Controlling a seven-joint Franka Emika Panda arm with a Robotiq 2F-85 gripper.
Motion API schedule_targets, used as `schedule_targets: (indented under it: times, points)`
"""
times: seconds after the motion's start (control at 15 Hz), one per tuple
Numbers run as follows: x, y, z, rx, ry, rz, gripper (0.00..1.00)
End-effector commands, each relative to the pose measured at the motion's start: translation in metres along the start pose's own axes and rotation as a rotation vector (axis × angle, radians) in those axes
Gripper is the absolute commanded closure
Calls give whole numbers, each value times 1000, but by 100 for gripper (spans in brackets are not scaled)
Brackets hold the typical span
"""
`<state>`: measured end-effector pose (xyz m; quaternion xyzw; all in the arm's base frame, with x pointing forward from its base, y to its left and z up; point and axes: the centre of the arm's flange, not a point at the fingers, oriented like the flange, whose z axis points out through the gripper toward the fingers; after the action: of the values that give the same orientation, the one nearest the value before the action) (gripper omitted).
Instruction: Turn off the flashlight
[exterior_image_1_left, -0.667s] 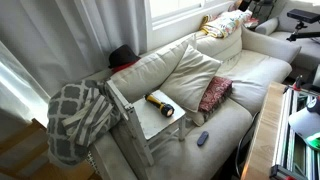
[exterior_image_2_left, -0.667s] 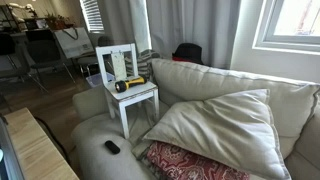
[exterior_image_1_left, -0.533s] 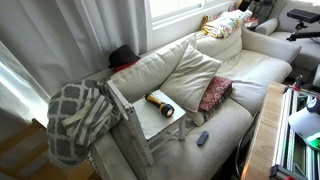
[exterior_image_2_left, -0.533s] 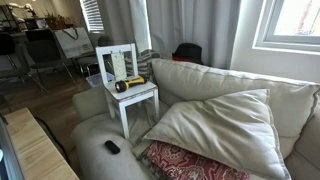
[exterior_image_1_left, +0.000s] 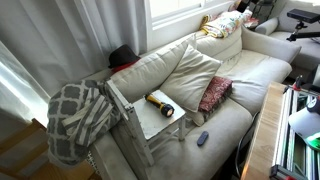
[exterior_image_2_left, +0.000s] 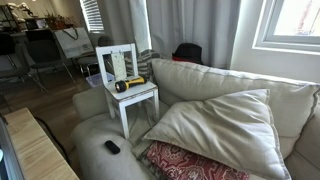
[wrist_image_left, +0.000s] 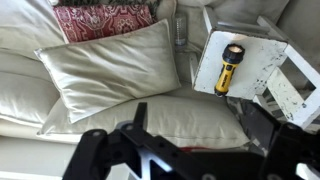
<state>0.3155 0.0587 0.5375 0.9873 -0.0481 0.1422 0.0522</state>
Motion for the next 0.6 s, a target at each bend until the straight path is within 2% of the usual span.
schedule_targets:
  times: [0.0,0.27,0.53]
  points:
    - [51,-42,54,131,-20,-121,0]
    - [82,-83,116,259,-28,-244,0]
    - [102,-115,192,311,-59,-339,0]
